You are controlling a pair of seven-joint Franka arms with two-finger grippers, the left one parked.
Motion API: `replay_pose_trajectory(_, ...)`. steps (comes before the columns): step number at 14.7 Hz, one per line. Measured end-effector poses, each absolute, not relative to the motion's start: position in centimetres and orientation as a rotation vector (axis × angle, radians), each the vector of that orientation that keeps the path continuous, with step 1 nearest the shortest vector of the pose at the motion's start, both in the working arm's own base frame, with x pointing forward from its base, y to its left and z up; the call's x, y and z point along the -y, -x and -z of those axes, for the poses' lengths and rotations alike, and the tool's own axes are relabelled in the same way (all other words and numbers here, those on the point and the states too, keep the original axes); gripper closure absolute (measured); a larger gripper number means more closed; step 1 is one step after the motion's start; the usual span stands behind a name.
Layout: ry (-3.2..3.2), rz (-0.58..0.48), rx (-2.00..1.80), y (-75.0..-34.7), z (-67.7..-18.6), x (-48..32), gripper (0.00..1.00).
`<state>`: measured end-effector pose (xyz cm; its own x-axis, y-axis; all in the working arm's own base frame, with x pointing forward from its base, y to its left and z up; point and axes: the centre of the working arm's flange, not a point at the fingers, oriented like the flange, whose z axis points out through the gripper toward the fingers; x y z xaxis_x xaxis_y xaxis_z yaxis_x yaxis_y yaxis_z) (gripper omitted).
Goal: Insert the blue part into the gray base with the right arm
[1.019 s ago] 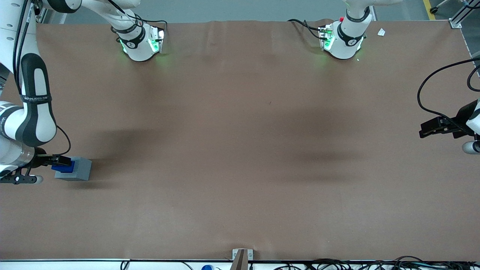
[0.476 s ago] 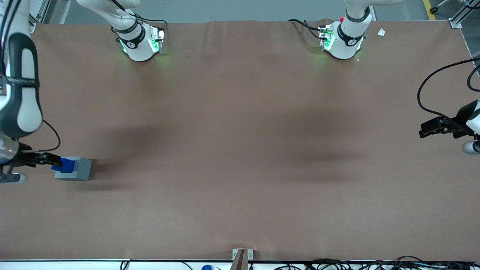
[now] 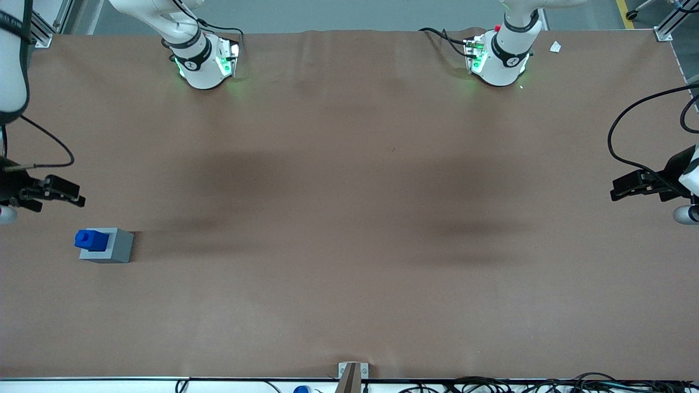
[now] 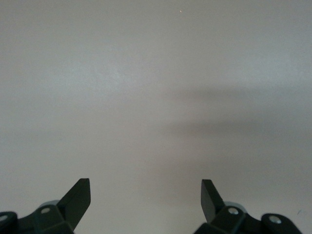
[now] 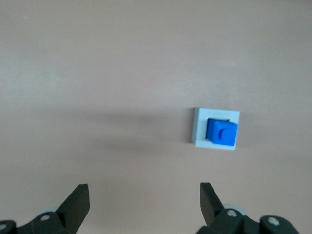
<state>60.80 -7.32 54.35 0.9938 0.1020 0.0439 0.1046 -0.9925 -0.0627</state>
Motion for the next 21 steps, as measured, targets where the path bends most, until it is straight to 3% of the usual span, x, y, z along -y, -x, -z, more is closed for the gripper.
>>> replay_pose_trajectory(5, 3.094, -0.011, 0.094, -57.3, -59.1, 2.6, 0.0)
replay_pose_trajectory(10, 3.088, 0.035, 0.114, -53.8, -63.1, -1.3, 0.0)
replay_pose_trajectory(21, 3.101, -0.007, 0.123, -51.7, -63.6, -0.7, 0.0)
